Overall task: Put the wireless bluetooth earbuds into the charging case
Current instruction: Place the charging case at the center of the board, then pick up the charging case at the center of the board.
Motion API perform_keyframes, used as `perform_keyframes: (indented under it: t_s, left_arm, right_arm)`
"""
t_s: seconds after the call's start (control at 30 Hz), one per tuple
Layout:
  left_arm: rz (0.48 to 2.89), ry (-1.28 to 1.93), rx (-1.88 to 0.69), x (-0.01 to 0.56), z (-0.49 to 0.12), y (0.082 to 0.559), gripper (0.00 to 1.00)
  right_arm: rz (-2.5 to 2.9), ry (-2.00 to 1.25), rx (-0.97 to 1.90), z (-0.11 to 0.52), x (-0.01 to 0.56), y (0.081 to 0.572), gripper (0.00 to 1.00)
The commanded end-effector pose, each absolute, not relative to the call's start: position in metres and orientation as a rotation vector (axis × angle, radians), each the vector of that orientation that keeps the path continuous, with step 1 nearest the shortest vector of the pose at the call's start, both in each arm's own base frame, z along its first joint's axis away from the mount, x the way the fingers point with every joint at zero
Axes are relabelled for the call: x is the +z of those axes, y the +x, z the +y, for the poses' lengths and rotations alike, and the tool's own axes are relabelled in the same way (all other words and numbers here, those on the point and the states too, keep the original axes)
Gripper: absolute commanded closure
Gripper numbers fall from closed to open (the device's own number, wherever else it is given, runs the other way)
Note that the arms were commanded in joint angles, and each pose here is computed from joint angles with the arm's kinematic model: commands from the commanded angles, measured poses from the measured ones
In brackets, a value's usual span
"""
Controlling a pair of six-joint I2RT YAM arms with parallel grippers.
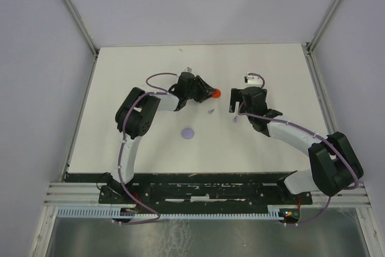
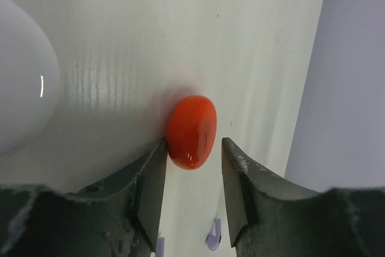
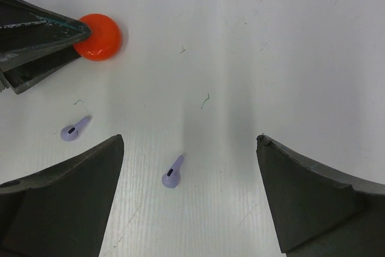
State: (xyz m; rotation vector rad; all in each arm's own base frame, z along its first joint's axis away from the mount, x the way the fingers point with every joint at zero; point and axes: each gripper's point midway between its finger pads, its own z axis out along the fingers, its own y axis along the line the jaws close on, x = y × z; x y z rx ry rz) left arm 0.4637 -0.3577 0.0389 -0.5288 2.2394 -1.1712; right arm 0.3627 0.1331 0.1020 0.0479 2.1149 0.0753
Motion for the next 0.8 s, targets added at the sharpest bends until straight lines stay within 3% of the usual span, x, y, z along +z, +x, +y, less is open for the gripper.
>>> perform_keyframes:
  t_s: [0.0, 0.1, 0.37, 0.77]
  left_arm:
    - [2.204, -0.484, -1.097, 0.054, -0.343, 0.477, 0.48]
    - [2.196, -0.491, -1.078, 0.059, -0.335, 0.476, 0.43]
    - [2.110, -0.487, -1.020, 0.102, -0.300, 0.458, 0.42]
    - [2.106, -0.420, -0.925, 0.122, -0.248, 0.377, 0.49]
  right_arm:
    - [2.100, 0.047, 0.114, 0.142, 0.118, 0.374, 0.01]
    - [2.129, 0.033, 0.111, 0.143, 0.115, 0.373, 0.00]
    - [2.294, -0.048, 0.100, 0.151, 0.091, 0.365, 0.00]
    - [2.406, -0.141, 0.226, 0.172, 0.068, 0.346, 0.08]
